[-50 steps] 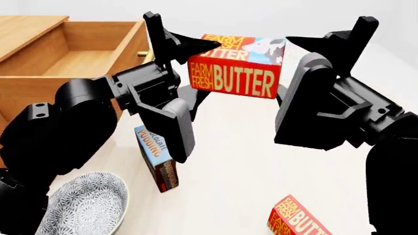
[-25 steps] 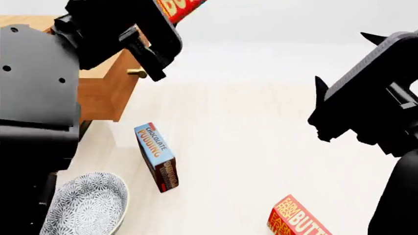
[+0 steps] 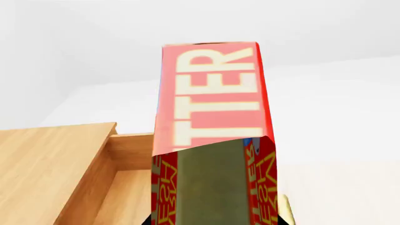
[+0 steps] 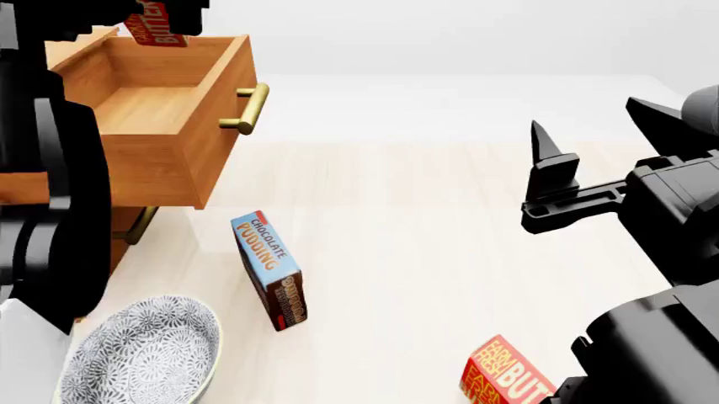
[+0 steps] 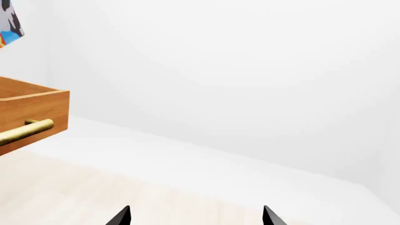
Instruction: Put the butter at the front in the top drawer of the cabinet and close it.
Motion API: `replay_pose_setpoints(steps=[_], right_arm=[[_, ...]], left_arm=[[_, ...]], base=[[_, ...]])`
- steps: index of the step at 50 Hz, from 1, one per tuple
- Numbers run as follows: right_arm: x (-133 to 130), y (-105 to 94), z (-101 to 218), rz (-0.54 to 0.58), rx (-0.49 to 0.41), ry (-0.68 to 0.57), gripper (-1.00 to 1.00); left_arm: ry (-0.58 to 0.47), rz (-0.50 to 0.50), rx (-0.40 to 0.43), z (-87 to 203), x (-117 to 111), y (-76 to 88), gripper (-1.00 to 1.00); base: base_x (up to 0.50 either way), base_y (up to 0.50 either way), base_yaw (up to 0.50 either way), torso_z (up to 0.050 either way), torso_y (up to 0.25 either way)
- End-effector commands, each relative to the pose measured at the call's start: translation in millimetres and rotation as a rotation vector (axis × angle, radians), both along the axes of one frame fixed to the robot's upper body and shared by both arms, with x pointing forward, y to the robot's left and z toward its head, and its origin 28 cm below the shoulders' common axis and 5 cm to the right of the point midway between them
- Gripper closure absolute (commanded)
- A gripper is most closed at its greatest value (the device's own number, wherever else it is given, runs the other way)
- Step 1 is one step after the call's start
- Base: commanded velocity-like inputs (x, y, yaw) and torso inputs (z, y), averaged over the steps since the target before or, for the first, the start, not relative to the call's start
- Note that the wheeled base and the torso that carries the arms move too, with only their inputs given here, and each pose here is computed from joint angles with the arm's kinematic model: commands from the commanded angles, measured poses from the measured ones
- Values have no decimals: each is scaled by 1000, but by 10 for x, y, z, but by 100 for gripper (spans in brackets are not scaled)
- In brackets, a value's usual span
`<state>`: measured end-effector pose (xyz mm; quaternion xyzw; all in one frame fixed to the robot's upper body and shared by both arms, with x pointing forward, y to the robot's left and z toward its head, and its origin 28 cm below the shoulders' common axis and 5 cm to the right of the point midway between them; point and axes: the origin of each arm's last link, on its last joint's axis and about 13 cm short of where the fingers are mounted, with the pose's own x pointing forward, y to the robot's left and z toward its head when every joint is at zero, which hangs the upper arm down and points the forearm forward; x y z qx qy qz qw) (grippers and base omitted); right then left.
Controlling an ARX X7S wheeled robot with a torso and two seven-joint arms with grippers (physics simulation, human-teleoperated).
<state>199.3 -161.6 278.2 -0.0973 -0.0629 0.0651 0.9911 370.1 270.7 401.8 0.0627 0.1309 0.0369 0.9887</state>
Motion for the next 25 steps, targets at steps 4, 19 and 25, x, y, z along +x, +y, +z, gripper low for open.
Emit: replay_pose_setpoints(steps=[4, 19, 25], right_arm=[[-50, 35, -67, 110, 150, -22, -100], [-141, 33, -209, 178, 148, -31, -100], [-151, 26, -245, 186, 153, -21, -100]], left_arm=[[198, 137, -134, 83, 27, -94, 100], [172, 348, -218, -103, 140, -73, 100], [87, 475, -265, -134, 213, -4, 100]], base=[[0, 0, 0, 0, 0], [0, 0, 0, 1, 1], [0, 0, 0, 0, 0]])
